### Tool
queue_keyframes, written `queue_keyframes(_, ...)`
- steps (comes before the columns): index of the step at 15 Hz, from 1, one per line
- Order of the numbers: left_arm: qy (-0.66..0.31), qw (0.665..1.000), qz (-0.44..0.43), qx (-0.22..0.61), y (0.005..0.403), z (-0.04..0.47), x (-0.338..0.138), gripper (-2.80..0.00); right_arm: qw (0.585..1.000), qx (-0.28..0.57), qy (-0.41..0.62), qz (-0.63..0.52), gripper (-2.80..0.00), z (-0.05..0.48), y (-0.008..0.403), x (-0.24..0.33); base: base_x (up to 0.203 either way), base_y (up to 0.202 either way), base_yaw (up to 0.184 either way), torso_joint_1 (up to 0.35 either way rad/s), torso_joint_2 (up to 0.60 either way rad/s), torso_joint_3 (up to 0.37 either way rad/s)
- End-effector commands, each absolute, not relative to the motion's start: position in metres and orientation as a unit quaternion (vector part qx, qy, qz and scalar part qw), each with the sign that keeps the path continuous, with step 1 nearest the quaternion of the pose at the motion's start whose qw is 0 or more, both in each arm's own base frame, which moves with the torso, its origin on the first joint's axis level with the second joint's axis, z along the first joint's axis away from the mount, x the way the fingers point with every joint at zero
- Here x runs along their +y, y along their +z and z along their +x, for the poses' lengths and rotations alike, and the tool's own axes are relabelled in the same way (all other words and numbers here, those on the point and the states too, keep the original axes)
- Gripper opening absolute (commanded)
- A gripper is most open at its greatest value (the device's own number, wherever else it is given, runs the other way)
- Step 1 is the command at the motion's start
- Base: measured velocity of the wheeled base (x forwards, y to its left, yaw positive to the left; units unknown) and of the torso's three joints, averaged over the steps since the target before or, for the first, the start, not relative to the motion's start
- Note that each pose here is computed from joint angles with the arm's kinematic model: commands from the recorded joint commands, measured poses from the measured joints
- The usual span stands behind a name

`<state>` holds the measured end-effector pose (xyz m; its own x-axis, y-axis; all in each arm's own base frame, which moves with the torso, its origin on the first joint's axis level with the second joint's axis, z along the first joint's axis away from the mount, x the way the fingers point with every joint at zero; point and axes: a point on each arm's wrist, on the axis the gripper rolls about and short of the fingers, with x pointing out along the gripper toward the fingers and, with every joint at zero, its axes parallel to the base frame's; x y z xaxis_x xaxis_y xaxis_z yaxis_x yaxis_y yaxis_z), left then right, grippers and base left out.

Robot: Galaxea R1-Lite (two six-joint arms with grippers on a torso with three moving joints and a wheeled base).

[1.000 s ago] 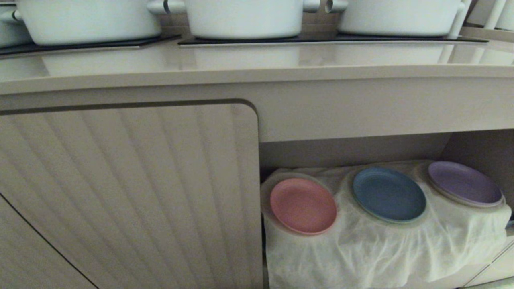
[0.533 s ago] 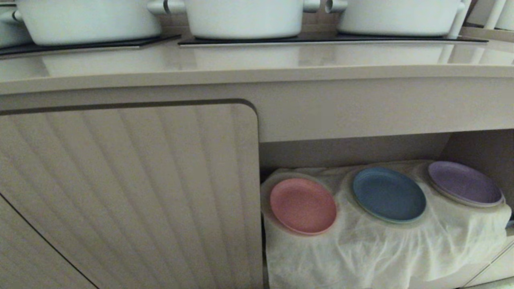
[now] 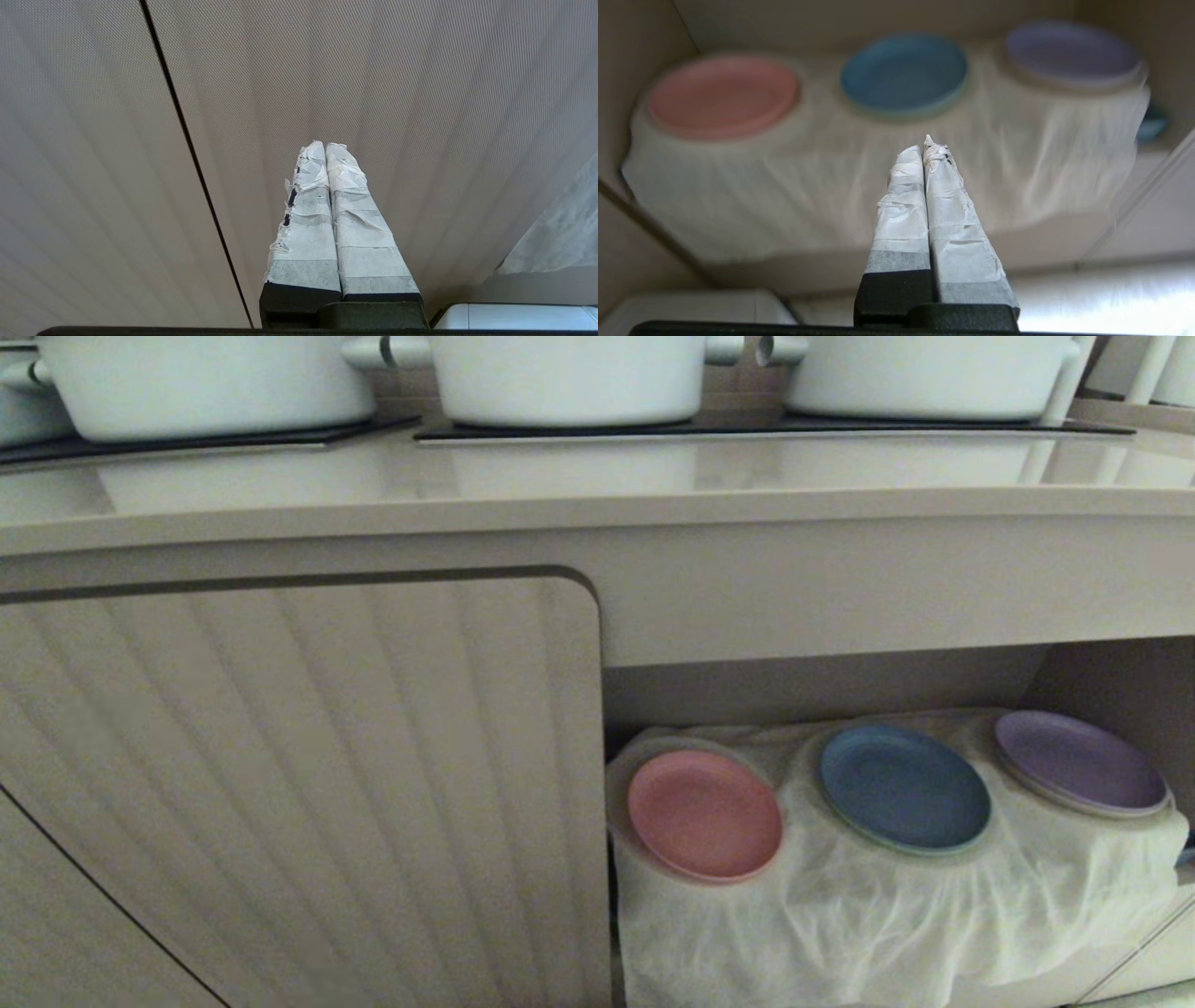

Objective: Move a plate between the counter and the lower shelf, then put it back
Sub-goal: Pick up the plate in the cupboard

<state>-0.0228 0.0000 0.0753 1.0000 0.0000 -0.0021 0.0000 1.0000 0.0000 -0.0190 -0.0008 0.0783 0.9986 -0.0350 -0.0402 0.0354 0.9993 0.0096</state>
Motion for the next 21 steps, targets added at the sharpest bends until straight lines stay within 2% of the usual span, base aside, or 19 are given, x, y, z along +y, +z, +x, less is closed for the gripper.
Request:
queue_keyframes(1, 0.0, 1.0, 0.0, 0.001, 0.0753, -0.0228, 0.0, -2.8, 1.0, -0.006, -0.017, 0.005, -2.8, -0.0229, 0.077, -0.0008, 0.0, 0.0, 0.0, 0.0, 0.0, 0.0)
queue_keyframes(21, 0.0, 1.0, 0.0, 0.001, 0.0753, -0.0228, 0.0, -2.8, 1.0, -0.006, -0.014, 0.004, -2.8, -0.0229, 0.0767, -0.0006, 0.0, 0.0, 0.0, 0.0, 0.0, 0.0)
